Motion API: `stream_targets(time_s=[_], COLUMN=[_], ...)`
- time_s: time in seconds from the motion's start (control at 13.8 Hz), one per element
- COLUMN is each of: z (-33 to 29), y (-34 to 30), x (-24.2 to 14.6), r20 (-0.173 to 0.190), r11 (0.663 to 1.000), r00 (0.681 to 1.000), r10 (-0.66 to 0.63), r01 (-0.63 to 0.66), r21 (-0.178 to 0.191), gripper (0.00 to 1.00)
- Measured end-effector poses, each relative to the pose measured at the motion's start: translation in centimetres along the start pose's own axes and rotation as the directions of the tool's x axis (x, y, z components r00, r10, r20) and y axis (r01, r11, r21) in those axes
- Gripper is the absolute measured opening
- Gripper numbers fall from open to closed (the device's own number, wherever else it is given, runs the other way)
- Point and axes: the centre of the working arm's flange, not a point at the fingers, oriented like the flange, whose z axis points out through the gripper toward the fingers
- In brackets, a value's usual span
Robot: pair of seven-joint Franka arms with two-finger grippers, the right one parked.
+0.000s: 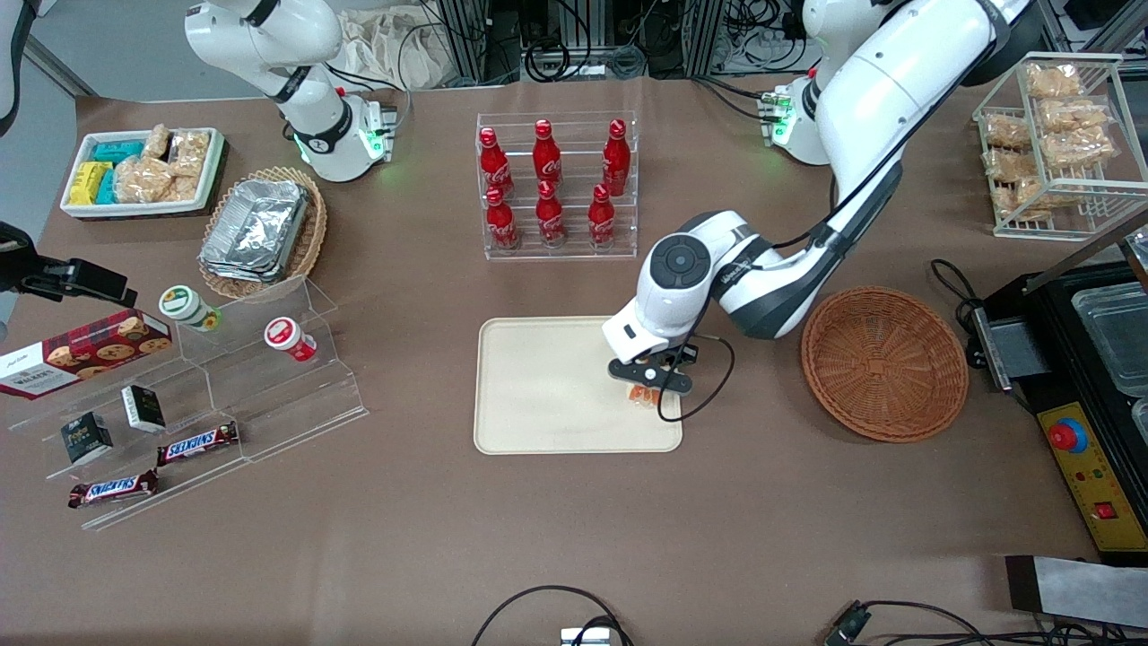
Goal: Place sandwich from basket to tray
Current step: 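Carry the sandwich over the cream tray with the left gripper, then lower the sandwich onto the tray and open the left gripper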
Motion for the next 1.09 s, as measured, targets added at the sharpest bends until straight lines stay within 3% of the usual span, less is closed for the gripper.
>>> stream_targets(time_s=[0.29,0.8,0.95,1.09], z=[2.7,3.4,3.4,3.3], y=[-0.3,0.5,0.5,0.5], x=[0.7,0.6,0.6,0.7], r20=[0.014,0.022,0.022,0.020], r11=[1.000,0.999,0.999,0.999], r00=[1.000,1.000,1.000,1.000], r10=[-0.004,0.005,-0.004,-0.011], r01=[0.003,-0.006,0.003,0.011], r21=[0.026,0.034,0.036,0.036], gripper=[0.23,0.26,0.39,0.59])
